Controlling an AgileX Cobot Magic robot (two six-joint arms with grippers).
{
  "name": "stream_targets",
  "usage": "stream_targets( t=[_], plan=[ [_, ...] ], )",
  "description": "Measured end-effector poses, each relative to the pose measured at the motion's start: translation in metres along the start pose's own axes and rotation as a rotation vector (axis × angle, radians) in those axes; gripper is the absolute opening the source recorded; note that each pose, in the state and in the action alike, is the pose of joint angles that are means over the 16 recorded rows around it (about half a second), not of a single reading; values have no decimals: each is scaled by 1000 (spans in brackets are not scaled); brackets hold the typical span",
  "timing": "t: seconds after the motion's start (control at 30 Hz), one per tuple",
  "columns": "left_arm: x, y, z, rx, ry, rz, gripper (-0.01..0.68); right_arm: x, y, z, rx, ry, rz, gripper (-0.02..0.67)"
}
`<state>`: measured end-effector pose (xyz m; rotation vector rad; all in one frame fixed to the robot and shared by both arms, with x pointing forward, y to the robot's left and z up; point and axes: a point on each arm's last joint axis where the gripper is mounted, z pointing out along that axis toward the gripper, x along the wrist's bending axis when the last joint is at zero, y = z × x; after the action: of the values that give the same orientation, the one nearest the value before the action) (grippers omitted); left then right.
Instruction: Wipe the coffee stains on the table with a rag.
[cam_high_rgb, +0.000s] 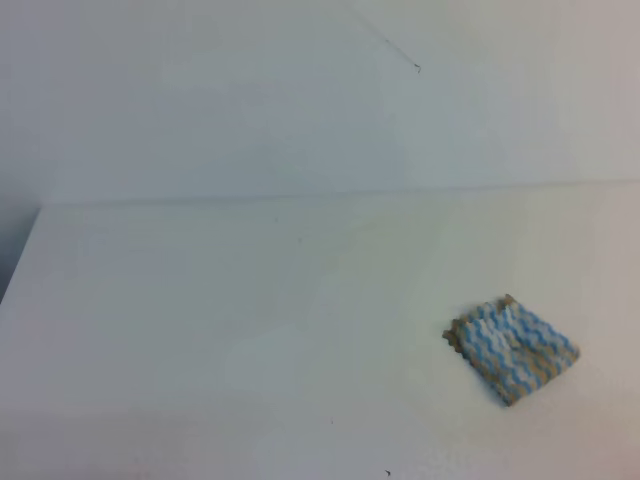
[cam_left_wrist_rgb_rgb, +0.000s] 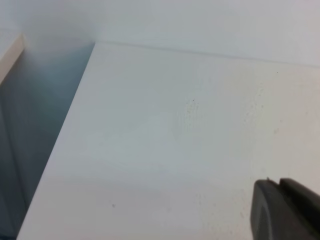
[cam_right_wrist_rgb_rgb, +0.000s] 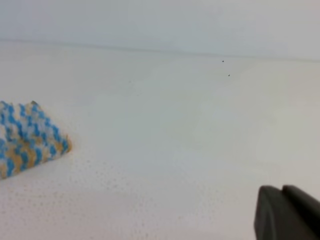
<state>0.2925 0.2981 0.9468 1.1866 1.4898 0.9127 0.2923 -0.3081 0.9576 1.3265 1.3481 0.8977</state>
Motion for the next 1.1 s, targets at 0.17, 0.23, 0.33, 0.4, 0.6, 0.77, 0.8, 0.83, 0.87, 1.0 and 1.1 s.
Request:
stream_targets(
  t=[0.17,0.23,0.33,0.4,0.6,0.77,0.8,0.83,0.87,1.0,1.1],
  plan=[
    [0,0,0,0,0,0,0,0,0,0,2,0,0,-3],
    [0,0,0,0,0,0,0,0,0,0,3,0,1,-3],
    [0,0,0,0,0,0,0,0,0,0,5,0,0,-3],
    [0,0,0,0,0,0,0,0,0,0,5,0,0,-3],
    [0,0,0,0,0,0,0,0,0,0,6,6,-2,-3],
    [0,0,0,0,0,0,0,1,0,0,4,20,-6,-3],
    [0,0,0,0,0,0,0,1,0,0,3,22,-6,-3],
    [0,0,0,0,0,0,0,1,0,0,3,25,-7,-3],
    [0,0,0,0,0,0,0,2,0,0,3,28,-8,-3],
    [0,0,0,0,0,0,0,2,0,0,-1,38,-10,-3],
    [0,0,0,0,0,0,0,2,0,0,-2,42,-11,-3]
  ],
)
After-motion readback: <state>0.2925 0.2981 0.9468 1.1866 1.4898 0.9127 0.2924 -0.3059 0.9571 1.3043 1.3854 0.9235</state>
